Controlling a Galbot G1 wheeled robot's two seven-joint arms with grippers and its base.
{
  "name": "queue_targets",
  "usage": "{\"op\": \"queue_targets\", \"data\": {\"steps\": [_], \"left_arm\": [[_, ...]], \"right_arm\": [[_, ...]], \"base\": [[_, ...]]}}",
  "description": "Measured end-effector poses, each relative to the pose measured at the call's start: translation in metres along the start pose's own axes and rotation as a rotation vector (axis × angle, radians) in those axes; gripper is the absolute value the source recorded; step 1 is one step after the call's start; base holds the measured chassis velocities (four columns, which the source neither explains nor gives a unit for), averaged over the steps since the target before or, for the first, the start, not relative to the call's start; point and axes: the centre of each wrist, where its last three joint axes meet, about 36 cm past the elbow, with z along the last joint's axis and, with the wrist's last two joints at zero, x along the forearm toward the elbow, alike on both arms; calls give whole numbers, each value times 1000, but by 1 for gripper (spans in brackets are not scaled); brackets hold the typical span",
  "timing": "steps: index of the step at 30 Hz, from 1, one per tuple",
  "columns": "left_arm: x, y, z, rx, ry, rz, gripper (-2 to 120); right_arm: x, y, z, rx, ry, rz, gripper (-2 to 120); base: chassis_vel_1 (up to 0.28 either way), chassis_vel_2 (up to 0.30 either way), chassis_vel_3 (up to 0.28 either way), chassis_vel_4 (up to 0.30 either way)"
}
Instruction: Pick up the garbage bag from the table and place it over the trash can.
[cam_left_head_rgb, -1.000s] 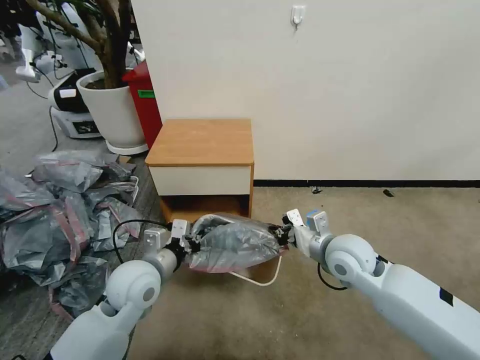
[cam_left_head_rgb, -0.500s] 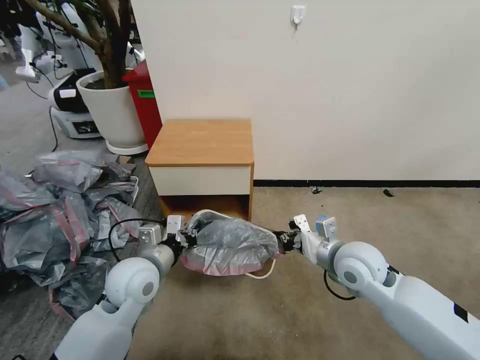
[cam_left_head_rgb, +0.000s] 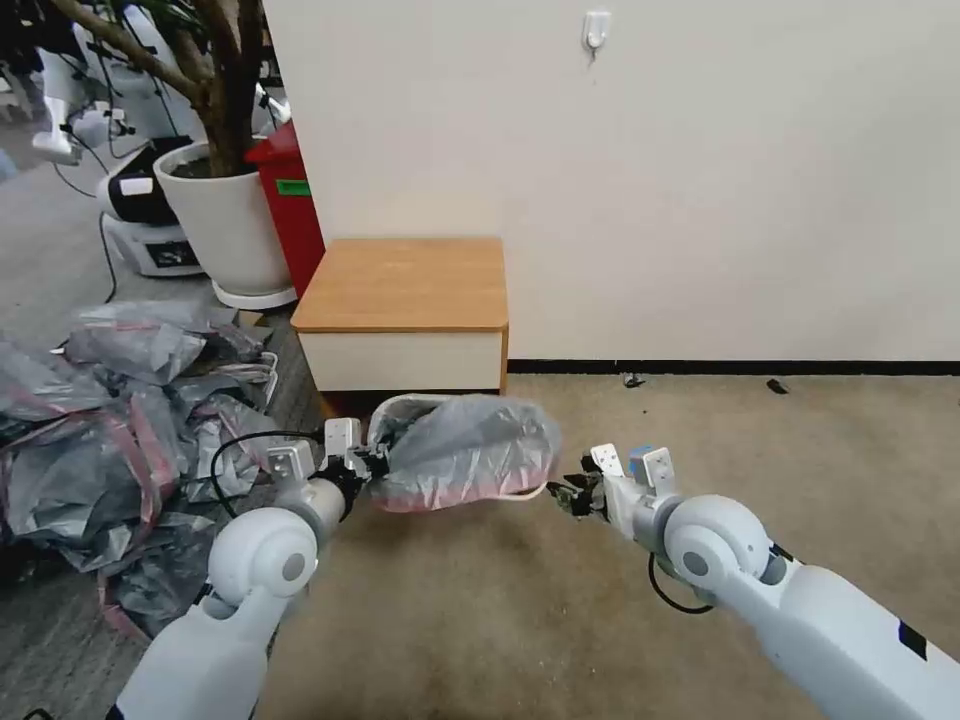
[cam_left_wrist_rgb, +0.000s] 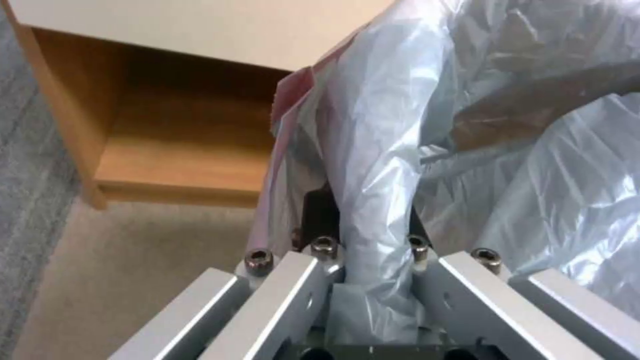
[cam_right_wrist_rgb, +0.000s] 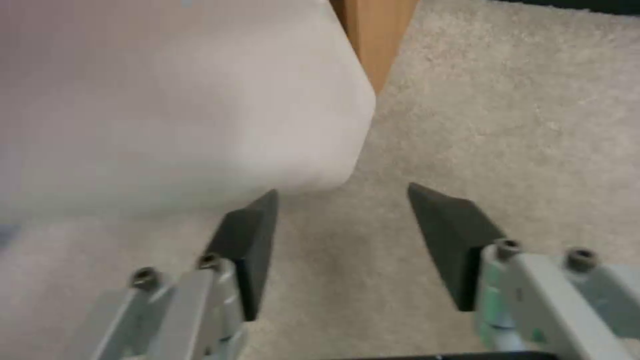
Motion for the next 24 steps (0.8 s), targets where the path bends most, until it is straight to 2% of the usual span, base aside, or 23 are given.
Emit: {"op": "queue_targets", "data": {"steps": [1,4,9,12,13,15,16,17,19,21,22,24], "left_arm": [[0,0,0,0,0,0,2],[0,2,3,26,-7,-9,2],[-1,5,3,50,-24,-25,2],[-4,11,4,85,-50,-59,2],[-4,11,4,85,-50,-59,2],[-5,13,6,103,-60,-73,2],[-6,13,8,115,-64,-79,2],[-6,13,8,115,-64,-79,2],[-6,14,10,126,-69,-90,2],[-7,14,12,132,-72,-95,2],[-7,14,12,132,-72,-95,2],[-8,12,15,140,-75,-100,2]], "right_arm": [[0,0,0,0,0,0,55],[1,-10,3,61,-34,92,72],[6,-21,-4,52,-77,138,84],[28,-26,-25,-104,-166,139,98],[28,-26,-25,-104,-166,139,98],[42,-24,-38,-237,-214,112,100],[53,-20,-48,-353,-240,73,100],[53,-20,-48,-353,-240,73,100],[77,-12,-64,-568,-263,-15,100],[91,0,-70,-725,-231,-94,100],[91,0,-70,-725,-231,-94,100],[101,24,-65,-894,-188,-230,100]], "base": [[0,0,0,0],[0,0,0,0],[0,0,0,0],[0,0,0,0],[0,0,0,0],[0,0,0,0],[0,0,0,0],[0,0,0,0],[0,0,0,0],[0,0,0,0],[0,0,0,0],[0,0,0,0]]}}
